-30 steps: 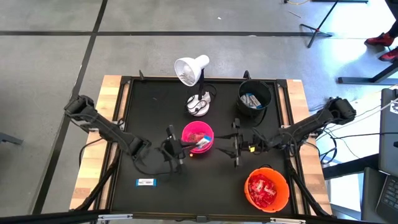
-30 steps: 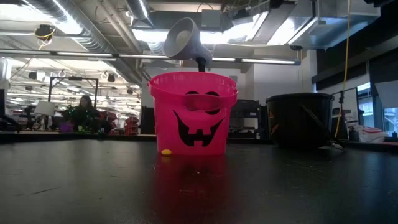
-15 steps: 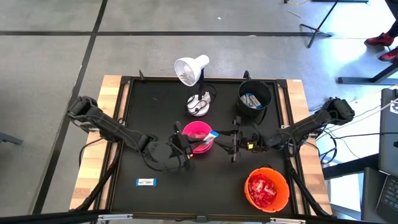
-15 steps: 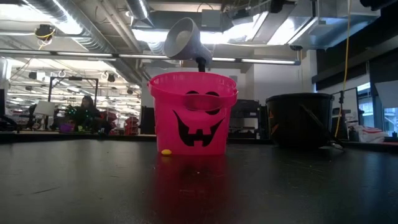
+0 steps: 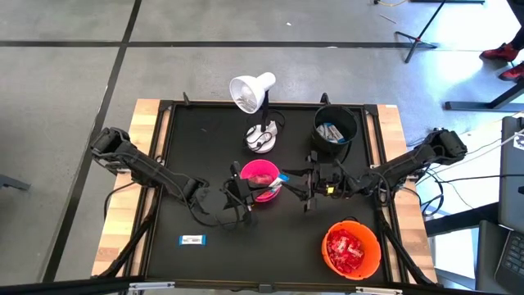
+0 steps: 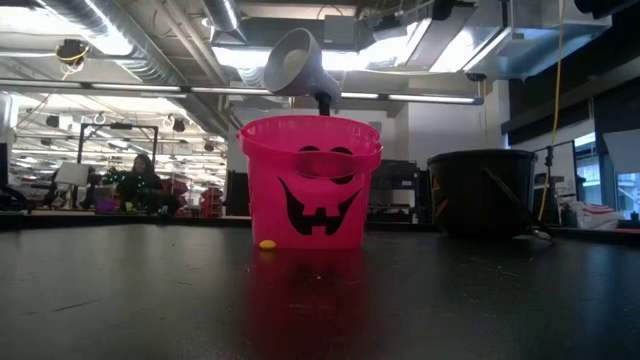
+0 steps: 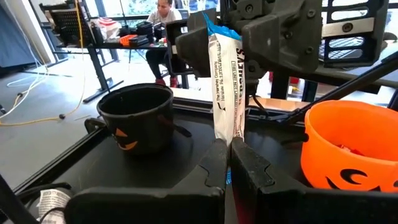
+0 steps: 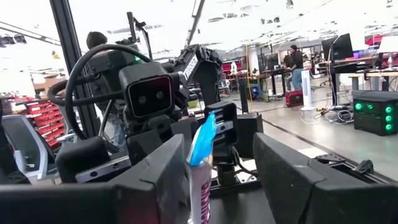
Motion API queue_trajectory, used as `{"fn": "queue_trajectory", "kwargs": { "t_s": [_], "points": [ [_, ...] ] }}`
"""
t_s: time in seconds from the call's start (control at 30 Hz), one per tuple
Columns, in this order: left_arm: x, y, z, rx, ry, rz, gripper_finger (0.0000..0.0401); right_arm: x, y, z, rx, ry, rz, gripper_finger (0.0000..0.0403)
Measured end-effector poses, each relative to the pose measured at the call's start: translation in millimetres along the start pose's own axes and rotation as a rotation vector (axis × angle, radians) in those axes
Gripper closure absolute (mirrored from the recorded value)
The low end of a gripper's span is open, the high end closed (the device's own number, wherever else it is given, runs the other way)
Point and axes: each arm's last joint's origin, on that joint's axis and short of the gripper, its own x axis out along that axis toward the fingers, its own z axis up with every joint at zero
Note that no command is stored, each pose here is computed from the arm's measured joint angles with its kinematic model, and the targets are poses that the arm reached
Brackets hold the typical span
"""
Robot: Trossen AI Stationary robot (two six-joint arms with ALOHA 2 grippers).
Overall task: Sort candy
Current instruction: Put the white chocolate bar into the black bucket
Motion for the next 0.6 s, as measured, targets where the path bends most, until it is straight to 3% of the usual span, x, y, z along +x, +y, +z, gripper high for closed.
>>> {"fn": "queue_trajectory", "kwargs": {
  "t_s": [0.17,0.4,0.6],
  "points": [
    [0.1,0.0,-0.1,0.000,0.001,-0.002,0.0401,0.0,0.0,-0.4,-0.007,0.004,0.001,0.0261],
    [0.2,-0.4,-0.4,0.003,0.006,-0.020,0.0401,0.0,0.1,-0.5,-0.026,0.006,0.001,0.0384],
    [0.3,-1.9,-0.9,0.049,0.017,-0.086,0.0396,-0.1,0.7,-0.8,-0.030,0.009,0.009,0.0375]
  ]
}}
